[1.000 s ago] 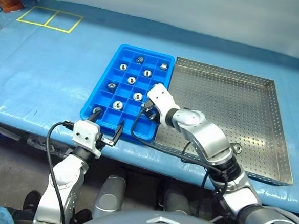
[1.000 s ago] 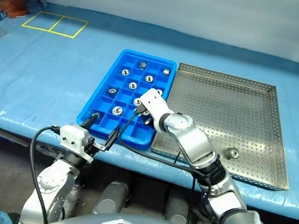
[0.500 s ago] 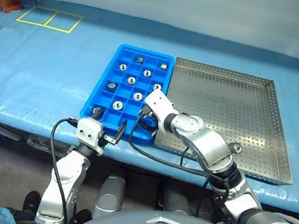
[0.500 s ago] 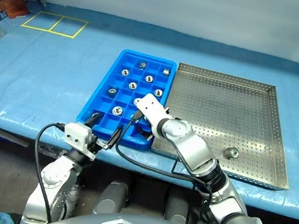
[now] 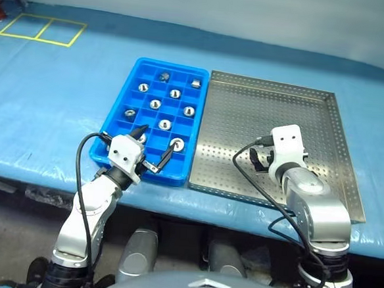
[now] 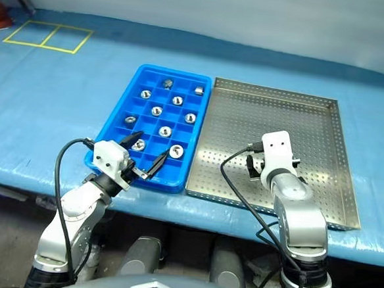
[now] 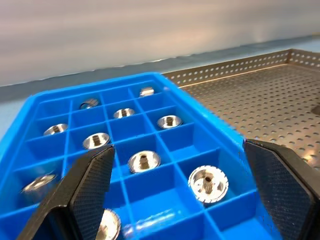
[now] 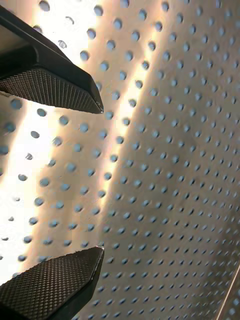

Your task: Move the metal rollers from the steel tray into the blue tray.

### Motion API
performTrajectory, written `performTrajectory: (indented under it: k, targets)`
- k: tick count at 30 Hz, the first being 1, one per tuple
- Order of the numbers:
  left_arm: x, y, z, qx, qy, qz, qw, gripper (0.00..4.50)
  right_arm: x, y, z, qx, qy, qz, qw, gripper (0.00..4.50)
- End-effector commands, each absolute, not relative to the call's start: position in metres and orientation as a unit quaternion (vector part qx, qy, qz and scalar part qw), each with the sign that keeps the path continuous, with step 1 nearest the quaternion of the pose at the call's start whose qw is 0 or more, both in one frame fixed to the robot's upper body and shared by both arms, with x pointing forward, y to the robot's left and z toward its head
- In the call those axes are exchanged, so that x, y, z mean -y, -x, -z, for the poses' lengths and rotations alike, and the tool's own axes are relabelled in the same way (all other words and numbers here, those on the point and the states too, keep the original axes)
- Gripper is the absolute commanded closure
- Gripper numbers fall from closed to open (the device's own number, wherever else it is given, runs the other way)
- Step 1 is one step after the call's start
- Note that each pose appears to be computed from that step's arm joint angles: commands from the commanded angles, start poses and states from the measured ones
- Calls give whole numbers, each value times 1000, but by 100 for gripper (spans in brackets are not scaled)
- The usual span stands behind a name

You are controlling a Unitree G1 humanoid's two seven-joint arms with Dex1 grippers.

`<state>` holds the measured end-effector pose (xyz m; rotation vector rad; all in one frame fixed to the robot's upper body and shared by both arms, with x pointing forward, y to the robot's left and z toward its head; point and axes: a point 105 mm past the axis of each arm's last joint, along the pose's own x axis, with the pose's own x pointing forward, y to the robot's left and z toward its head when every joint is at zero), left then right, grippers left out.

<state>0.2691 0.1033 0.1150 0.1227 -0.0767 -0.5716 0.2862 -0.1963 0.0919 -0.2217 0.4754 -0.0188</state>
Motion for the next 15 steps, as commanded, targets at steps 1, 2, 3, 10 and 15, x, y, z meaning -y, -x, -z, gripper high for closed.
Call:
performTrajectory:
  k: [1,2,3,10,15]
  targets:
    - [-92,-271,-120,45,-55,312,947,0,203,-280,-106,-206,101,37,973,1]
    - [-91,-271,-120,45,-56,316,946,0,205,-279,-106,-207,99,43,972,1]
    - [-89,-272,-121,46,-56,319,945,0,207,-277,-105,-208,96,49,972,1]
    - [-87,-273,-122,46,-55,328,942,0,224,-265,-88,-250,57,80,963,1]
    - [-87,-271,-122,44,-53,327,943,0,224,-262,-72,-289,28,80,953,1]
